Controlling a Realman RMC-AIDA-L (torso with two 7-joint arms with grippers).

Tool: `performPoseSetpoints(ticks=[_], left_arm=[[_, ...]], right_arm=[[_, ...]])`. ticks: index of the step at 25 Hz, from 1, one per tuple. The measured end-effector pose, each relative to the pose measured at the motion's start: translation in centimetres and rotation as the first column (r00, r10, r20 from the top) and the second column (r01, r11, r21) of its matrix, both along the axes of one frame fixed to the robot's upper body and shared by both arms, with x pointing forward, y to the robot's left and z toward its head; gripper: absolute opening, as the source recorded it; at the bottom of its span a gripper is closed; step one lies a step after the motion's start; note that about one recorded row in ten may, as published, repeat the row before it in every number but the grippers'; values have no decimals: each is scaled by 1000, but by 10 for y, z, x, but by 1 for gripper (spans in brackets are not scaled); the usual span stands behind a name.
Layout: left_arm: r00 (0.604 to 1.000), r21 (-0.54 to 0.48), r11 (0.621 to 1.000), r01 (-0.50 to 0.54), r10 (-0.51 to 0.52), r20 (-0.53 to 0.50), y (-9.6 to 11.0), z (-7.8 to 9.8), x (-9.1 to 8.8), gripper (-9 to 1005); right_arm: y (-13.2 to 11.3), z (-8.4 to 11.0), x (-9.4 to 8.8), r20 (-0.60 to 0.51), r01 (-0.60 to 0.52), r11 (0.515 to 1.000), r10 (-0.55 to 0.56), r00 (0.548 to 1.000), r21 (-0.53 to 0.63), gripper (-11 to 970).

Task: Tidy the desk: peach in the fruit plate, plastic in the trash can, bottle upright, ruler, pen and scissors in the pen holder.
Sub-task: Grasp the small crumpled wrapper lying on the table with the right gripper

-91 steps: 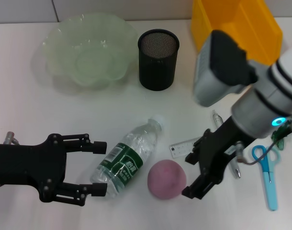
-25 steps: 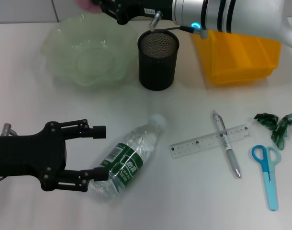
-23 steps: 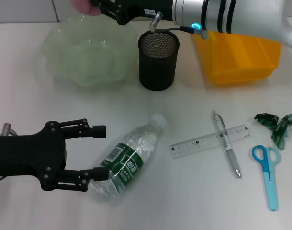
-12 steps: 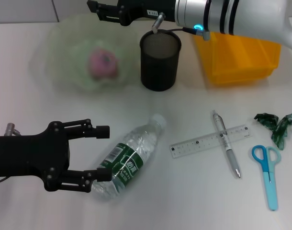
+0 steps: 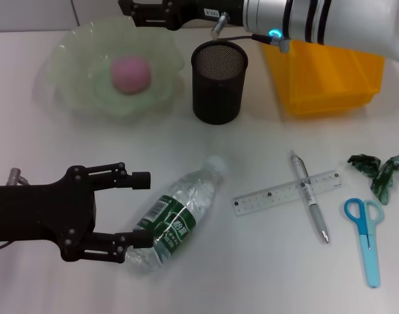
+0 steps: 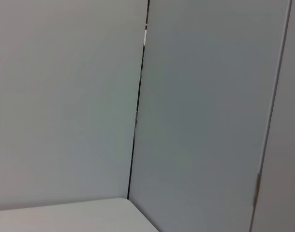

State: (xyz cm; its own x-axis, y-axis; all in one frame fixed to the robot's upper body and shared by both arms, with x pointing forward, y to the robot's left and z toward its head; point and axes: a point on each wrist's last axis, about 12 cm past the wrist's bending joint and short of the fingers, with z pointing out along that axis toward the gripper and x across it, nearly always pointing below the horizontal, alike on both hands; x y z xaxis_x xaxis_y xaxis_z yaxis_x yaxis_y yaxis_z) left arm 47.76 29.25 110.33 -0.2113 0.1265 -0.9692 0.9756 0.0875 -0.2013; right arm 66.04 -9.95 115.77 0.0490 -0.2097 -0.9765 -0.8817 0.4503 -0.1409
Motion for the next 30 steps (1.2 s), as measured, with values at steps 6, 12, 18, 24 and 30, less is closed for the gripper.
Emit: performPoseSetpoints(ticks=[6, 12, 18, 24, 30], left_arm=[[1000, 0, 1000, 0, 0, -1, 0, 0, 0, 845], [1000, 3, 1000, -2, 2, -3, 2, 0, 0, 845], [1000, 2, 1000, 2, -2, 0, 0, 1, 2, 845], [1000, 1, 1000, 9, -9, 5, -2, 2, 4, 845], [1000, 1, 1000, 15, -15, 9, -4, 4, 6, 845]], right_arm=[[-24, 14, -12, -103, -69, 997, 72, 992, 34, 840], [-62, 28, -49, -280, -123, 963, 52, 958, -242, 839], [-104, 43, -92, -454, -143, 846, -127, 882, -513, 838], [-130, 34, -99, -500, -122, 749, -302, 812, -651, 838], [-158, 16, -93, -453, -19, 679, -468, 759, -734, 839]])
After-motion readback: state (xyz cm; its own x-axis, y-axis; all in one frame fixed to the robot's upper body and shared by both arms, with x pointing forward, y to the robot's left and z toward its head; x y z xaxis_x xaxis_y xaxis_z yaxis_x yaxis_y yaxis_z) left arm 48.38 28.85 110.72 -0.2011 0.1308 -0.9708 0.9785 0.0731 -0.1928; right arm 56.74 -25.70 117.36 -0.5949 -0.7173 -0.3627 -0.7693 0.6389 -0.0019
